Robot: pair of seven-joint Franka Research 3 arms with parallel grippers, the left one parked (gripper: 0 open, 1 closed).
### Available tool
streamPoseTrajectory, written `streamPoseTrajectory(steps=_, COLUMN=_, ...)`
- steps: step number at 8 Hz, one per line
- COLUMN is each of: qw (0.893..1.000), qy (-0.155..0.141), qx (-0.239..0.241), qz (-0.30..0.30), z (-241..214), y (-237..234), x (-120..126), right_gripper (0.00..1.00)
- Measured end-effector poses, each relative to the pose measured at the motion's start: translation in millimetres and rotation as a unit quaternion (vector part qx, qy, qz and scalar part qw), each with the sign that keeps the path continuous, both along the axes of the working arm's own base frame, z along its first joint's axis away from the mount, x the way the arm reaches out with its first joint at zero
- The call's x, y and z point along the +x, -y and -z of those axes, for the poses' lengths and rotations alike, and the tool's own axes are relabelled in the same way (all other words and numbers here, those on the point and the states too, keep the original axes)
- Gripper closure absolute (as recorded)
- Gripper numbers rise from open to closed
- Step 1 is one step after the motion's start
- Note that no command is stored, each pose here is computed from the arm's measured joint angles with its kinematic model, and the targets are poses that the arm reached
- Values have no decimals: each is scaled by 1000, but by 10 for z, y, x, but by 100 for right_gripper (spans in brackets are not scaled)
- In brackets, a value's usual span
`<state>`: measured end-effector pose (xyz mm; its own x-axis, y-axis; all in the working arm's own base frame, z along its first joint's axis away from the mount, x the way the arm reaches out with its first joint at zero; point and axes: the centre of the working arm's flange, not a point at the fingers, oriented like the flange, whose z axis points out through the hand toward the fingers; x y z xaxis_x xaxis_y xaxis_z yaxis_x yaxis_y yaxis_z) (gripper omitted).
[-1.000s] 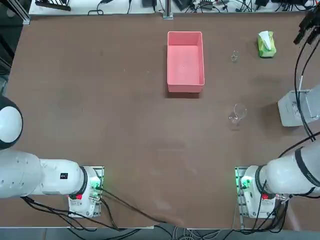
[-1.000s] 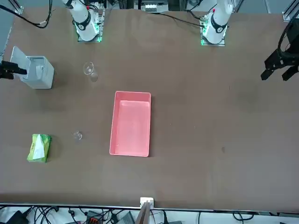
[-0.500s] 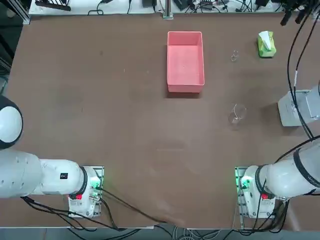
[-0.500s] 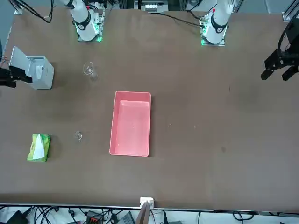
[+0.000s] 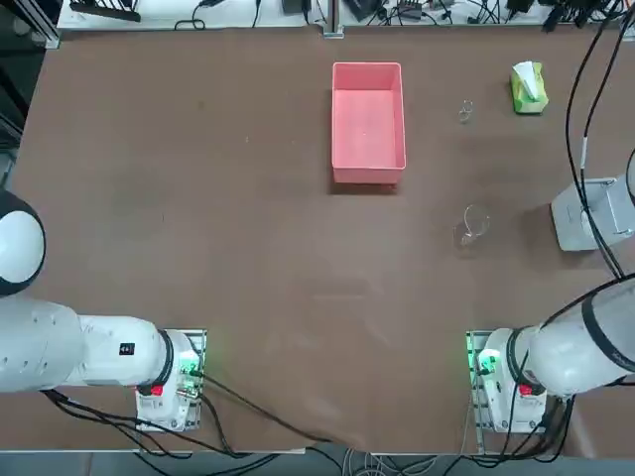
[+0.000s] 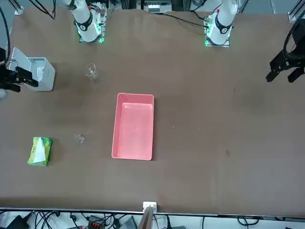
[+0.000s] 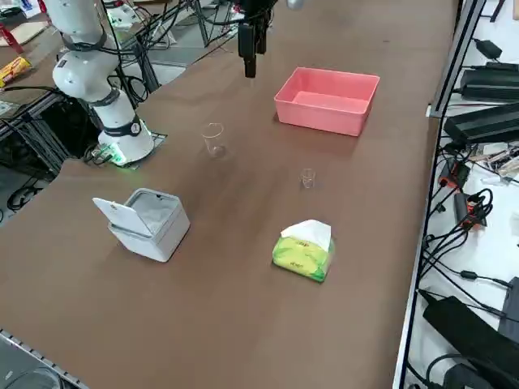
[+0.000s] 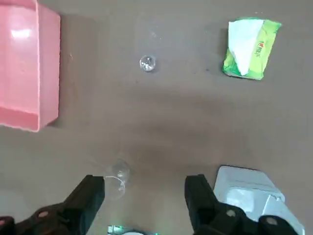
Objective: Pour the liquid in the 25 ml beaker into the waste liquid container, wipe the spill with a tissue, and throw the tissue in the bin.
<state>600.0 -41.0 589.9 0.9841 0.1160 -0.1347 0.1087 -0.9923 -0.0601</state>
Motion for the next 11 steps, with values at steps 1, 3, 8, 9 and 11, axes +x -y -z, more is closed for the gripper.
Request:
streamPoseTrajectory(steps=1, qw=1000, qy=2, qx=-21, qz=14, z=-27, y=-31, x=7, right_gripper=0)
streamPoseTrajectory(steps=3, qw=998, qy=13, qx=-58, qz=25, z=-169, y=-175, x=-40, right_gripper=0)
streamPoseTrajectory(steps=8, qw=998, qy=19, qx=-61, qz=23, z=-316, y=-265, x=-131, right_gripper=0)
streamPoseTrajectory(steps=9, qw=998, qy=18, qx=-61, qz=23, z=-310, y=-265, x=-129, right_gripper=0)
streamPoseTrajectory(steps=11, qw=998, qy=18, qx=-61, qz=22, z=-303, y=-278, x=-128, right_gripper=0)
